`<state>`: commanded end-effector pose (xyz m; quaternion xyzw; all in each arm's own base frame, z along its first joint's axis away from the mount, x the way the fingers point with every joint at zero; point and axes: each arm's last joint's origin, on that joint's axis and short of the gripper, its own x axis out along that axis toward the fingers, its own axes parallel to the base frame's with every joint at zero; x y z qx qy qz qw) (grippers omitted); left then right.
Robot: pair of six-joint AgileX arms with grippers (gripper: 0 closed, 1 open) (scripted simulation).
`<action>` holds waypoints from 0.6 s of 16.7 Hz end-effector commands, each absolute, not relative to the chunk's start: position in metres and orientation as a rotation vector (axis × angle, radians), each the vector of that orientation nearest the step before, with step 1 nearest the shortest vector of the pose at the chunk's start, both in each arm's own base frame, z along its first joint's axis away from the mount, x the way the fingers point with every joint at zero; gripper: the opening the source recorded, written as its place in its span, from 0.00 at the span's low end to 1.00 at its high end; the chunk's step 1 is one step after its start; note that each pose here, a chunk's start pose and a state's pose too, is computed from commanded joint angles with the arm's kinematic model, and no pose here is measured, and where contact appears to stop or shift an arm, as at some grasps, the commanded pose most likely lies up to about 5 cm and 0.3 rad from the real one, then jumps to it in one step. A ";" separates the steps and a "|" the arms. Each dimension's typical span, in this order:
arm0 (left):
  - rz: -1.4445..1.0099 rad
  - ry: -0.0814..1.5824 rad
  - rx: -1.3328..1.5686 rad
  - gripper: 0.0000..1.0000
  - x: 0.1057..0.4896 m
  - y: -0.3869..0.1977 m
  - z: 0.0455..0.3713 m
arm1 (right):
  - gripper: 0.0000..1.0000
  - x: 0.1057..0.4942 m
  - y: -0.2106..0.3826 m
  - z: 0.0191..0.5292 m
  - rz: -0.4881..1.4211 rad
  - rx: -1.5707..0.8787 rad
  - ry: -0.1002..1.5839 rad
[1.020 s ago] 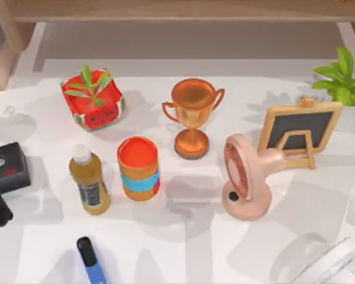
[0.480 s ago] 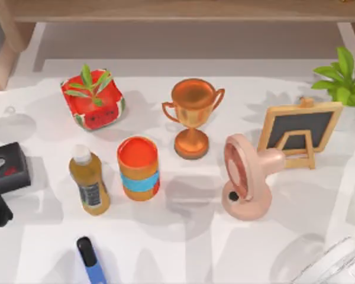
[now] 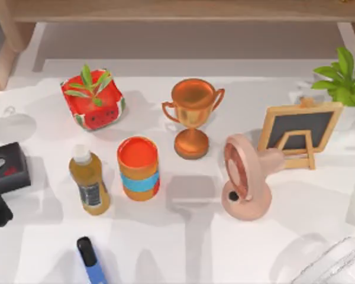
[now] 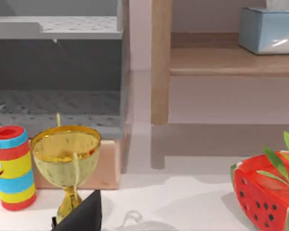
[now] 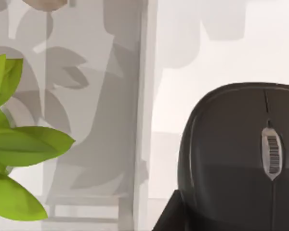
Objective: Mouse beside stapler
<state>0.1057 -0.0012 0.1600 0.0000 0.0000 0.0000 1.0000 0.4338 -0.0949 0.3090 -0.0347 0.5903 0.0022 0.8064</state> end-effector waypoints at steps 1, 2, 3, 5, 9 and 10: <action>0.000 0.000 0.000 1.00 0.106 -0.001 0.160 | 0.00 0.428 -0.075 0.321 0.003 -0.058 1.241; 0.000 0.000 0.000 1.00 0.106 -0.001 0.160 | 0.00 0.423 -0.053 0.330 0.006 -0.041 1.221; 0.000 0.000 0.000 1.00 0.106 -0.001 0.160 | 0.00 0.418 -0.030 0.337 0.014 -0.023 1.202; 0.000 0.000 0.000 1.00 0.106 -0.001 0.160 | 0.00 0.407 0.019 0.347 0.042 0.015 1.172; 0.000 0.000 0.000 1.00 0.106 -0.001 0.160 | 0.00 0.378 0.123 0.344 0.129 0.088 1.159; 0.000 0.000 0.000 1.00 0.106 -0.001 0.160 | 0.00 0.369 0.150 0.340 0.151 0.104 1.167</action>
